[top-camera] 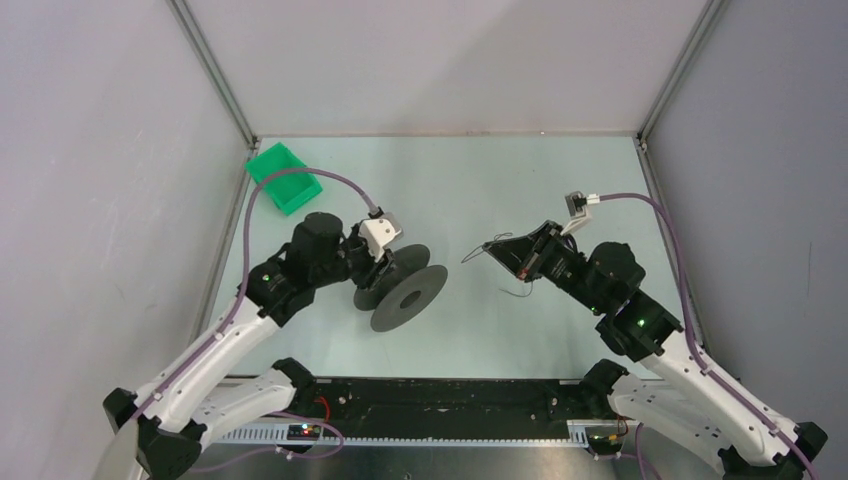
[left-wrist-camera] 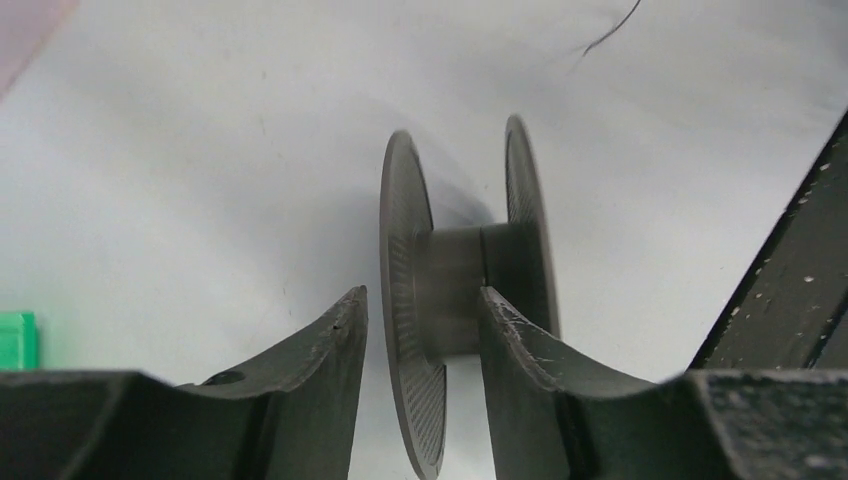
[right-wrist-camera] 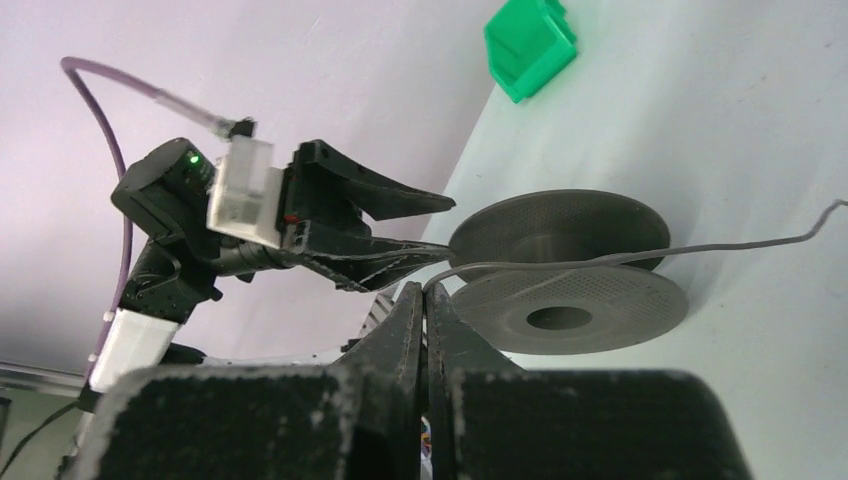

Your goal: Wrap the cables

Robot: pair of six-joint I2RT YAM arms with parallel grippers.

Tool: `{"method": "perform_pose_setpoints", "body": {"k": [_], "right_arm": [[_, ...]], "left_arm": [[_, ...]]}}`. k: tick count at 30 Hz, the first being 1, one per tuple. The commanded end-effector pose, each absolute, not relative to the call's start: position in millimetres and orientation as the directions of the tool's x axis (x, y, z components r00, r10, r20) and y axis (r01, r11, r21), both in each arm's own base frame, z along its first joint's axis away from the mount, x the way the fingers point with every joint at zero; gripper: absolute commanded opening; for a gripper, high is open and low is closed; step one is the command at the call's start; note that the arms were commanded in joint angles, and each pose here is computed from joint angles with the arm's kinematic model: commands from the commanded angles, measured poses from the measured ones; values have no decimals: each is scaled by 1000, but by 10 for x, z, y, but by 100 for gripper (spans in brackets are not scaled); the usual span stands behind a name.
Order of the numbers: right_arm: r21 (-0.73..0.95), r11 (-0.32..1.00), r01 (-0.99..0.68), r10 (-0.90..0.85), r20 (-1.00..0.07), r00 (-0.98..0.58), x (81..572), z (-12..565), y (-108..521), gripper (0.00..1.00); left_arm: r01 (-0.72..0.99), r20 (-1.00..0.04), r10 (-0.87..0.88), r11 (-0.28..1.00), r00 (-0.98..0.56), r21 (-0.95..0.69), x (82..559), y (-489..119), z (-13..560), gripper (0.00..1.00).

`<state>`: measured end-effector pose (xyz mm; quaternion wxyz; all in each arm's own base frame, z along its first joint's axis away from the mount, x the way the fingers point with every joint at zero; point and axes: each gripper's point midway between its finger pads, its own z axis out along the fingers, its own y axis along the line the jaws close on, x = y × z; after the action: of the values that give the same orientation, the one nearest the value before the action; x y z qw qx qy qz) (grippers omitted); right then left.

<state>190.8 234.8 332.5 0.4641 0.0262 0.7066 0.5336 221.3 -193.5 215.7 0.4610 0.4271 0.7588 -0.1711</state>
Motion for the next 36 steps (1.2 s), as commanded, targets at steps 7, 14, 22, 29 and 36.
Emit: {"method": "perform_pose_setpoints", "body": {"k": [7,14,22,29,36], "right_arm": [[862,270,-430,609,-498,-617,1985,3554,2565,0],[891,188,-413,616,-435,-657,2012,3611,2694,0],[908,174,-381,628,-400,-668,2014,3598,2689,0],[918,161,-363,623,-379,-684,1996,3546,2706,0],[850,278,-448,590,-519,-619,2005,3433,2574,10]], "left_arm": [[919,-932,300,272,201,286,1955,-2444,3012,54],[898,-934,159,265,319,351,1930,-2712,3261,58],[887,-924,142,261,355,381,1942,-2866,3155,59],[889,-935,119,289,334,354,2038,-2987,3197,47],[890,-955,107,347,276,295,2063,-2925,3196,0]]}}
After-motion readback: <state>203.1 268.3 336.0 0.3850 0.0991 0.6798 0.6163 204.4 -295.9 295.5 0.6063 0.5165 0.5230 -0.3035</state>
